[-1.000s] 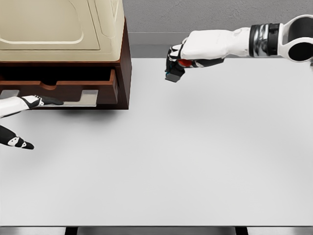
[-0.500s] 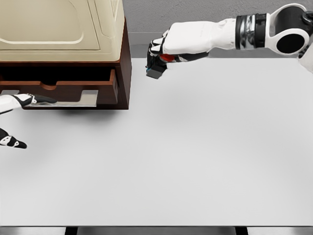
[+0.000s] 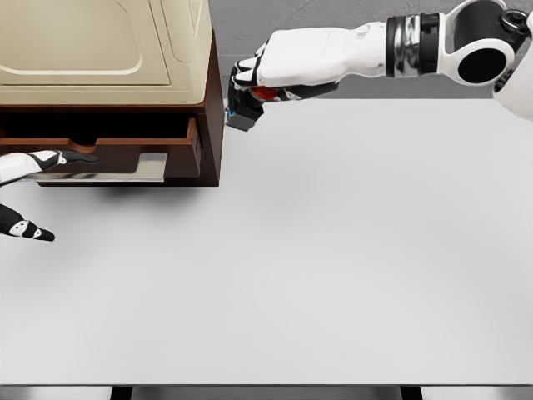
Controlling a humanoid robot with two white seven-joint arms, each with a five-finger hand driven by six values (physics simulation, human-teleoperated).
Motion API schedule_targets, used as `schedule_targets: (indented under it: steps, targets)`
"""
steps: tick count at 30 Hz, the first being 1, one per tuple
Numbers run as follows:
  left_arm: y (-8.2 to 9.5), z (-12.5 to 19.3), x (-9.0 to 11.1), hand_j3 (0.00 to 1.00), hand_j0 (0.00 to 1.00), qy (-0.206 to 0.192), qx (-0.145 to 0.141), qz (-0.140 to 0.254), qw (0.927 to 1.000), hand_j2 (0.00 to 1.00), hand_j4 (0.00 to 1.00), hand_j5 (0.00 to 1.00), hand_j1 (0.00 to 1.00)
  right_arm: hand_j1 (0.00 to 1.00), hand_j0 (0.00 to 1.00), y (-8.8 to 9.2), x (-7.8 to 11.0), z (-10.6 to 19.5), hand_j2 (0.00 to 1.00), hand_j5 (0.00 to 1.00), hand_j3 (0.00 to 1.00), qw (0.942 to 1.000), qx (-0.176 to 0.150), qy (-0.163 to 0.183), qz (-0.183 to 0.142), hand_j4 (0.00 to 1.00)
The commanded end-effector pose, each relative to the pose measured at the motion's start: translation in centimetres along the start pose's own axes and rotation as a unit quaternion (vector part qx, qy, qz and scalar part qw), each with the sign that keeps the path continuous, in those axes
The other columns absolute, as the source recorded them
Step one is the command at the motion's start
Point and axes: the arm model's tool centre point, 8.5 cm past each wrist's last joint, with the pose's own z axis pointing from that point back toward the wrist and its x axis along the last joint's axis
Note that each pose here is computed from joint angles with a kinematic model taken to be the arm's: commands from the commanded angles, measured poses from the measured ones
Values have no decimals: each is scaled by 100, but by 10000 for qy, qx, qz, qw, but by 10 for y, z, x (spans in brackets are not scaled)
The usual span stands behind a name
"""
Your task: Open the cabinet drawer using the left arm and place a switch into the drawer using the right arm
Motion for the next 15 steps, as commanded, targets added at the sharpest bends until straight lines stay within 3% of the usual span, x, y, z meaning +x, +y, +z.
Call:
schedule_targets:
  steps: [1, 15]
  targets:
    - [-1, -3, -2, 100, 100, -22, 38, 52, 10000, 100, 100, 100, 100, 42, 42, 0, -1, 1, 42, 42, 42, 10000, -36, 9, -50, 42]
    - [-10, 0, -7, 100, 100, 76, -84, 141, 9998, 100, 100, 100, 100, 42, 42, -13, 0, 4, 42, 42, 42, 9999, -163, -7, -41, 42]
